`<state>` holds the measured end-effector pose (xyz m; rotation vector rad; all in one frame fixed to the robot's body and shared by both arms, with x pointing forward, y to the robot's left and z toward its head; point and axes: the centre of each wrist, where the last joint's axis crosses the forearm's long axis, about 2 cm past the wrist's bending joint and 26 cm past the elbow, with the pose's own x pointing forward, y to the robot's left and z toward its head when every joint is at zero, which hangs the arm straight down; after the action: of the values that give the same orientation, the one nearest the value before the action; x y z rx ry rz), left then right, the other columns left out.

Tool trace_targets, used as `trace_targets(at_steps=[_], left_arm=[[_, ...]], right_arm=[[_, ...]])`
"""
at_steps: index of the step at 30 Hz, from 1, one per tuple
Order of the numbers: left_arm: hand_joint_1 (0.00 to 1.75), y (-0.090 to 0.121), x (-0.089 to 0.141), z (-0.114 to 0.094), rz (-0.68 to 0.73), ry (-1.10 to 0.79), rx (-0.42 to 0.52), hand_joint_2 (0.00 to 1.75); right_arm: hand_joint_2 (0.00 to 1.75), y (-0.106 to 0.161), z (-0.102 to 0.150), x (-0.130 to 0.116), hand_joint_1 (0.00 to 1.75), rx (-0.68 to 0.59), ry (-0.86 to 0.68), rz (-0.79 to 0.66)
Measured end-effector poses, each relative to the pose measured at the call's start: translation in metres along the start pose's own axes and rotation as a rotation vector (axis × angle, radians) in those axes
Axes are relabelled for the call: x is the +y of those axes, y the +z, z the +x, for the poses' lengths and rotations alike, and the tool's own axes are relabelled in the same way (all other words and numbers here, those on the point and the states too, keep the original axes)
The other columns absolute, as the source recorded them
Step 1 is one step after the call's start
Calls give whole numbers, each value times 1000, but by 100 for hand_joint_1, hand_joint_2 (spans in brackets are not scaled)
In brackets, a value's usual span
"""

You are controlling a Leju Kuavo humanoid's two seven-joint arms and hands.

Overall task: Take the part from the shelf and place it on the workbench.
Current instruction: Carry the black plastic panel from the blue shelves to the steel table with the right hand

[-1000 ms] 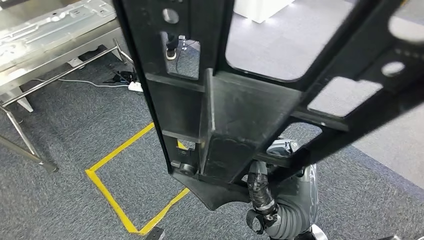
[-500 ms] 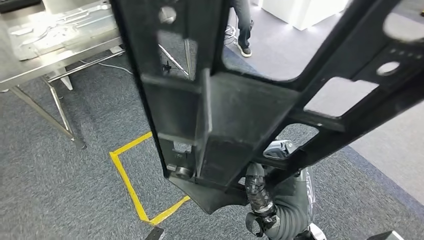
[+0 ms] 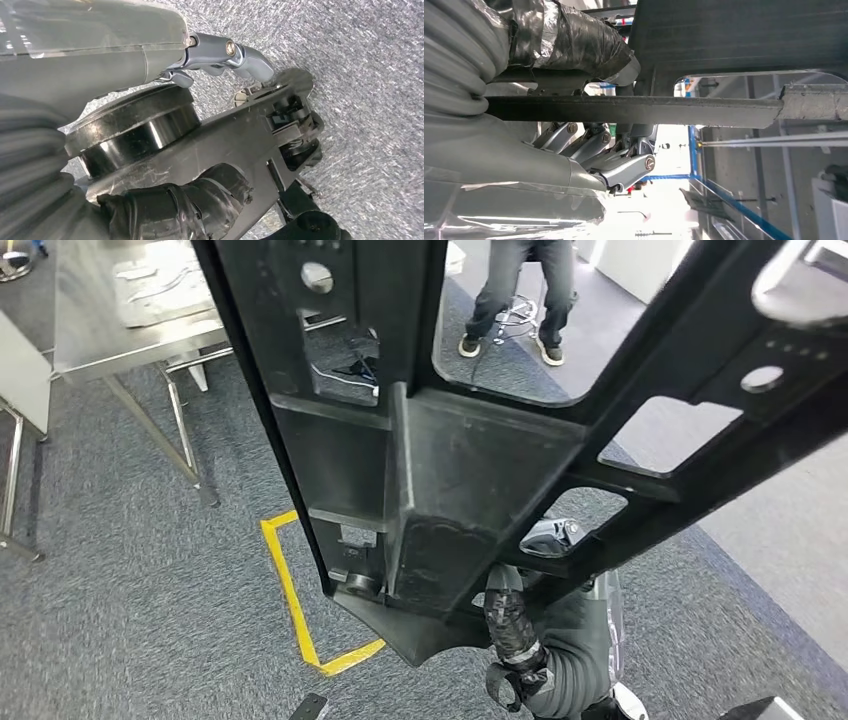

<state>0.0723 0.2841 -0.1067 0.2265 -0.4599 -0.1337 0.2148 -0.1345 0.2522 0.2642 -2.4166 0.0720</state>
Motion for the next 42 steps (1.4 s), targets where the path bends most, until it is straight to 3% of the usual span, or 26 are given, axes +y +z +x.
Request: trace_targets(at_steps=[11,31,42], left_arm=[[0,0,-1,0,-16,-11,8,175],[0,7,-37,19,-98,-39,-47,175],[0,9,-43,19,-111,-25,-48,175]], right_arm=[[175,2,-1,0,175,-7,-21,6],[175,12,6,-5,175,-6,11,8],[175,15,5,-9,175,3,24,-1]])
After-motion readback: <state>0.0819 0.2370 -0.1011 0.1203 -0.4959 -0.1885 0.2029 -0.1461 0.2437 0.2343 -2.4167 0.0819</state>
